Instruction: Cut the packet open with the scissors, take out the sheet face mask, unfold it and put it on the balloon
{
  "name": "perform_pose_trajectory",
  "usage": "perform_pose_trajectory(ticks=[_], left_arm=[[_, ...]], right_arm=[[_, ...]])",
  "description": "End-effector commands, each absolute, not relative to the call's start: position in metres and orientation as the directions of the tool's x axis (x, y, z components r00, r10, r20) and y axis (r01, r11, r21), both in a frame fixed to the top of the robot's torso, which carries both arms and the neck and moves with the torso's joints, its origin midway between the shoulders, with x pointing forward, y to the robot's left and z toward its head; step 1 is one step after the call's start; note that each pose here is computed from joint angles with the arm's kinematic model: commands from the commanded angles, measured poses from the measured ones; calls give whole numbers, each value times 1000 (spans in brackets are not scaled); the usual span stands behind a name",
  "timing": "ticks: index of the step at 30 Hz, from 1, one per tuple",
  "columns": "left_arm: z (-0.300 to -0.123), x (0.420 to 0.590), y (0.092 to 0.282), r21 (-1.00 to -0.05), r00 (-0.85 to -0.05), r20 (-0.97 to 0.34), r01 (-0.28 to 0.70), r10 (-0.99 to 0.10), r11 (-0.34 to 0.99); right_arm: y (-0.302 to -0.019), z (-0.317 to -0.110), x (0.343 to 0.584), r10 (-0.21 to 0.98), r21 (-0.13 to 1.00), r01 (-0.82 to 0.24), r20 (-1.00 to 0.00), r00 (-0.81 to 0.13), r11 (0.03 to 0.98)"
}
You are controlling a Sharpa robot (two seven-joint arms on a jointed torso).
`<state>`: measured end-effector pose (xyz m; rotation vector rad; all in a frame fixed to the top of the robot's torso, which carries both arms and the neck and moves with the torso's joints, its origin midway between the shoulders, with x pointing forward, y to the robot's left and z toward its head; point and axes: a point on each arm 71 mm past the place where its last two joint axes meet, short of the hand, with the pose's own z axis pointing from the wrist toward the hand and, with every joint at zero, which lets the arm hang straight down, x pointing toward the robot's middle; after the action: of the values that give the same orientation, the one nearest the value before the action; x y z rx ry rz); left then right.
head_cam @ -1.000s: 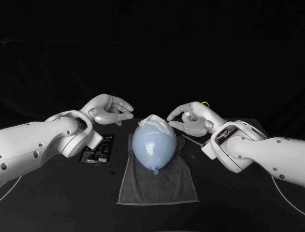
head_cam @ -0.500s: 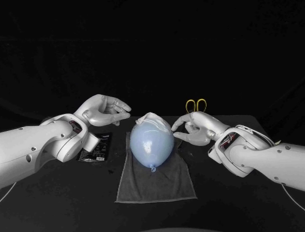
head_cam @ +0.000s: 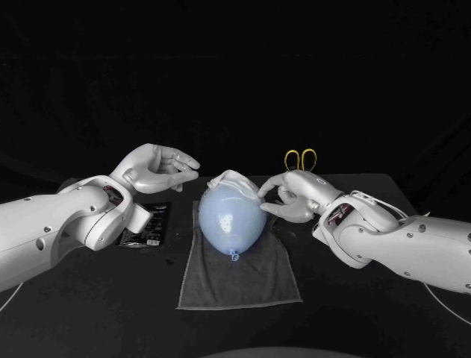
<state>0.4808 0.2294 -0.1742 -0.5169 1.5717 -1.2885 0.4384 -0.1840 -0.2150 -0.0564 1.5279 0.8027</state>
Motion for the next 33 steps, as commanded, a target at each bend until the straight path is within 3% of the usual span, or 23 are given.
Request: perform_pose_trajectory(ticks=[1,16,33], left_arm=[[-172,480,228,-911,-416,-403,261,-815,318],[-173,480,230,-914,-414,-399,254,-818,317],[-174,480,228,-920,-423,-386,243,-820,308]], right_arm=[[-185,-212,440,433,418,-483,-897,-86,769],[-178,-210,439,461,431,-482,-885,-62,763],[-167,-223,437,401,444,-488,-895,-197,751]])
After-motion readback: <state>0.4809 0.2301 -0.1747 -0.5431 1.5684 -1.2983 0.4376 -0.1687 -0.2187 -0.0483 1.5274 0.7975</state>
